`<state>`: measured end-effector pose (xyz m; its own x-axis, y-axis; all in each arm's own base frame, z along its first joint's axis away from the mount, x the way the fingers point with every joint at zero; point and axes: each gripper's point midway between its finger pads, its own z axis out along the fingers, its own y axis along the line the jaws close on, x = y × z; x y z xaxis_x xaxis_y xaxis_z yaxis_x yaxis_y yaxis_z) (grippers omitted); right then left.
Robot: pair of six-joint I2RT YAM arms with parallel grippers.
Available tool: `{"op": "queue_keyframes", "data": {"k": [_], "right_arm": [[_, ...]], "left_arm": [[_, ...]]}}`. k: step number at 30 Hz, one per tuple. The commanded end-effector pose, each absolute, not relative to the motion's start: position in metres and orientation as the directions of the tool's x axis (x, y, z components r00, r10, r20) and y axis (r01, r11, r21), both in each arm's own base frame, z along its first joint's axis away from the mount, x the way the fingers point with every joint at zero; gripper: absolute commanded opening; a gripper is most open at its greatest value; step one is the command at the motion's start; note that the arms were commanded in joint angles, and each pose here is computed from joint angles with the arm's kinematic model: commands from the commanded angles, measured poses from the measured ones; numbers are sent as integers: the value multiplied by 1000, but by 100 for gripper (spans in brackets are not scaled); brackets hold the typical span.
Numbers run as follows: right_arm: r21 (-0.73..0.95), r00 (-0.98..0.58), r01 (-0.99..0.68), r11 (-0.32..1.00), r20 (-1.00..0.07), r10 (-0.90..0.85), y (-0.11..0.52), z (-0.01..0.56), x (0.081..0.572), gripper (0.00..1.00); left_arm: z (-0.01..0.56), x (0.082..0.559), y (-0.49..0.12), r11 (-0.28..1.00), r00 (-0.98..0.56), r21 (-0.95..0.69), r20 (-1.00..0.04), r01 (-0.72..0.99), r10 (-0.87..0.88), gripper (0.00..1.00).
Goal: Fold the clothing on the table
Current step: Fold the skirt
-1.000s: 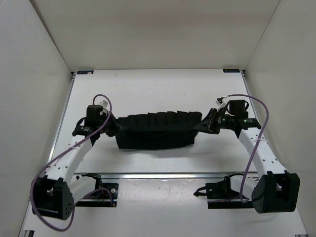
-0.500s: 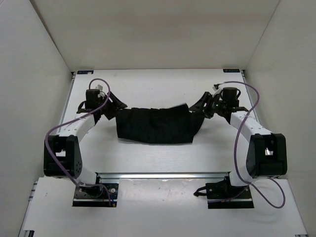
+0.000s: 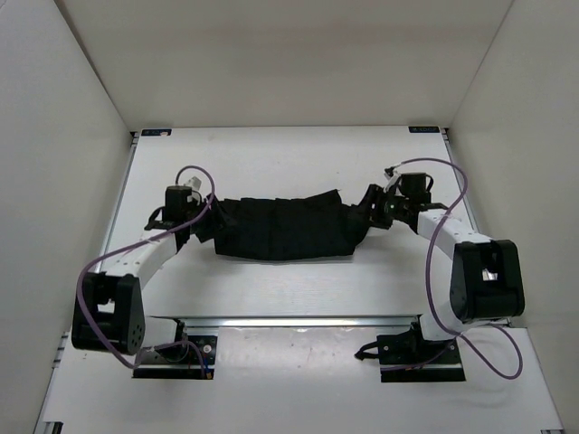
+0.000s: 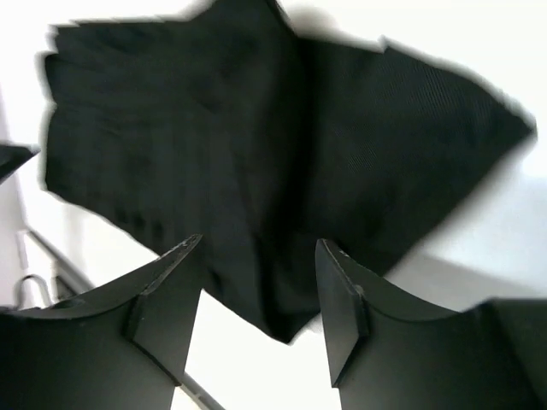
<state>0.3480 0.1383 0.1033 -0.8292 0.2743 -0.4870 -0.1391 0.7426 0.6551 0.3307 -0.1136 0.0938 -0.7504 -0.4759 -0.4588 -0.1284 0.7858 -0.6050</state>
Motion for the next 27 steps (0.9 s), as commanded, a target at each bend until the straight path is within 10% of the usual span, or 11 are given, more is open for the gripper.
{"op": "queue_keyframes", "data": {"k": [1, 22, 24, 27], "right_arm": [[573, -837, -60, 818, -476, 272, 126, 86, 325, 52], [741, -869, 74, 668, -280, 408, 173, 50, 283, 65], [750, -861, 63, 658, -292, 416, 175, 52, 289, 58], [757, -860, 85, 647, -272, 432, 170, 50, 290, 1]], "left_arm": [[92, 309, -105, 840, -746, -529, -512, -117, -426, 70], [46, 265, -84, 792, -674, -510, -456, -336, -580, 72], [44, 266, -87, 785, -673, -518, -448, -341, -588, 73], [42, 268, -94, 774, -677, -538, -435, -333, -594, 73]]}}
